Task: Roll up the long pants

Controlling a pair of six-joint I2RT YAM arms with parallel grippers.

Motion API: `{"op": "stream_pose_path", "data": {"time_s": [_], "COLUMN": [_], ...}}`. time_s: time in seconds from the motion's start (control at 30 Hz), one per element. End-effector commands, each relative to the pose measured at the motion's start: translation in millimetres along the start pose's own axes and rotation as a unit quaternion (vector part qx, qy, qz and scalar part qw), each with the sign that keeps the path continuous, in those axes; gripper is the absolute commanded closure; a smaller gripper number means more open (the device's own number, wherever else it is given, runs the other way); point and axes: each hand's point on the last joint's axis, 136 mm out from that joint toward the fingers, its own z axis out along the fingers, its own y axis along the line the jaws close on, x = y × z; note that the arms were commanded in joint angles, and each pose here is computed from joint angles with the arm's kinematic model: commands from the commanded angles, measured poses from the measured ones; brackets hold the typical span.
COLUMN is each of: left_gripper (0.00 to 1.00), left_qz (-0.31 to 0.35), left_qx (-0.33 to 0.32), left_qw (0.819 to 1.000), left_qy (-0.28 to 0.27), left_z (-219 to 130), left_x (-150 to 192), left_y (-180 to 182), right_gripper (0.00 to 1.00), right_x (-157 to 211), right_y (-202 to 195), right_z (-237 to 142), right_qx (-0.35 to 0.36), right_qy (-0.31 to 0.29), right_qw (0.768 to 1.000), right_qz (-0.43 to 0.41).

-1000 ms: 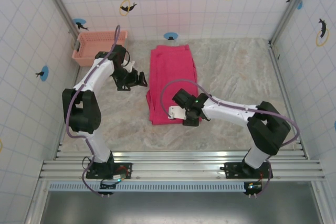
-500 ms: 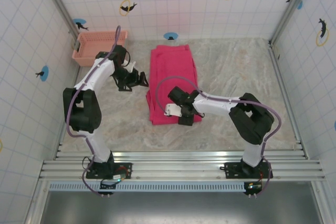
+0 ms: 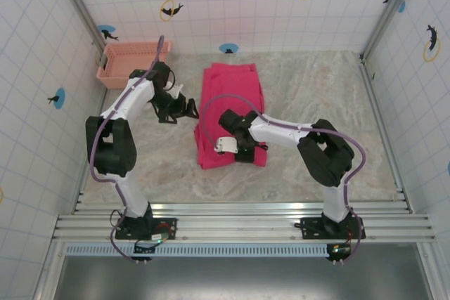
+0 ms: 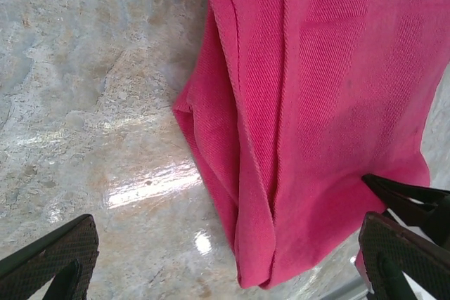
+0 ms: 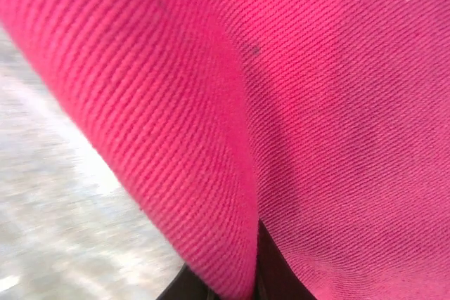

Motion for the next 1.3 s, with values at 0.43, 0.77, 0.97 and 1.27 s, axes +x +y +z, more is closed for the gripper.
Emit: {"op": "stream_pose_path", "data": {"time_s": [0.43,0.77,0.97,1.27], "left_gripper": [0.02,0.03,0.03,0.29], "left_qz": [0.048,0.084,0.124,0.176], "left_qx": [-0.021,-0.028,-0.025,-0.014], "left_qw": [0.999,0.996,0.991,0.983], "left_qy": [0.011,0.014,0.045,0.057], "left_z": [-16,-33,-26,-11], "left_x": [15,32,61,94], "left_y": [3,-7,-31,-59], "right_gripper": [0.9,0.89,0.89,0.88], "right_x": [-56,-45,-43,-56], "right_y": [68,-12,-24,-31], "right_z": [-71,-28,-16,-13], "right_qx": [-0.436,-0.431,-0.446,-0.466], "right_qy": [-0.075,-0.08,-0.092,-0.119], "right_qw": [0.884,0.866,0.85,0.831], "right_qz": [0.15,0.241,0.265,0.279]}}
